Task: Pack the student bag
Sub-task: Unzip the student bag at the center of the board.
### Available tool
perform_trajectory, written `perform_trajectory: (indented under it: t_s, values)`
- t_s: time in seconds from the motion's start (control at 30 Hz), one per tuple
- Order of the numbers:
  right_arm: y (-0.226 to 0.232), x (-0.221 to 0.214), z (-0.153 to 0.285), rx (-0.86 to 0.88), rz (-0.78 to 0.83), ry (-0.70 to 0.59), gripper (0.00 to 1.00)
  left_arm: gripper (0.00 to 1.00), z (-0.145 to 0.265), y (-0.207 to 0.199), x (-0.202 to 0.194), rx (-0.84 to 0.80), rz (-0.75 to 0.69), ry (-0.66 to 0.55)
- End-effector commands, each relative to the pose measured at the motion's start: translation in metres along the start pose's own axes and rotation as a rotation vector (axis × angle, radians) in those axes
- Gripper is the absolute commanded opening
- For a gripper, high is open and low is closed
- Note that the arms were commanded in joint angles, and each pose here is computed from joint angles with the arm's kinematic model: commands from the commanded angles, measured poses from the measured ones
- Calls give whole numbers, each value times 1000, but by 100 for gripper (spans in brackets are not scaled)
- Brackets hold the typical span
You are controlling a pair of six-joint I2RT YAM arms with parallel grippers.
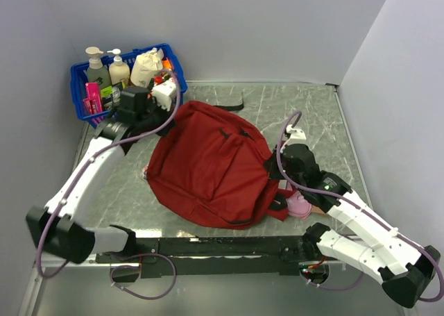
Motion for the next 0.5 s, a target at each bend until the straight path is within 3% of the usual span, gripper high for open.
perform_trajectory:
  t_s: [0.0, 0.13, 0.23, 0.3, 0.33, 0.4, 0.43, 0.47]
  values:
    - [12, -14, -12, 71, 44, 17, 0, 1, 23, 26, -45, 184, -7, 130]
    - [19, -46, -22, 66, 148, 52, 0, 4, 18, 23, -78, 192, 1, 183]
    - [11, -67, -30, -7, 213, 76, 0, 24, 4, 23, -105, 190, -7, 246]
    - [3, -73, -33, -48, 219, 76, 9, 47, -2, 26, -117, 201, -16, 281]
    - [3, -72, -32, -52, 221, 70, 16, 65, -3, 29, -117, 205, -24, 278]
    - [6, -63, -25, -29, 215, 32, 35, 83, -1, 29, -103, 186, -37, 244]
    - [8, -57, -22, -16, 213, 13, 54, 87, 1, 24, -96, 138, -48, 229]
    - [16, -44, -14, 20, 212, -26, 61, 90, 5, 25, -75, 125, -66, 180]
Point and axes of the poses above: each gripper's point midway between its finger pads, its own z axis back along the fingers, its own y axis along the line the jaws close on, x = y × z, the point moved 5 cm from there along z, back along the fingers, and after that the axes turned 8 degrees about -z, right-handed, at the moved point
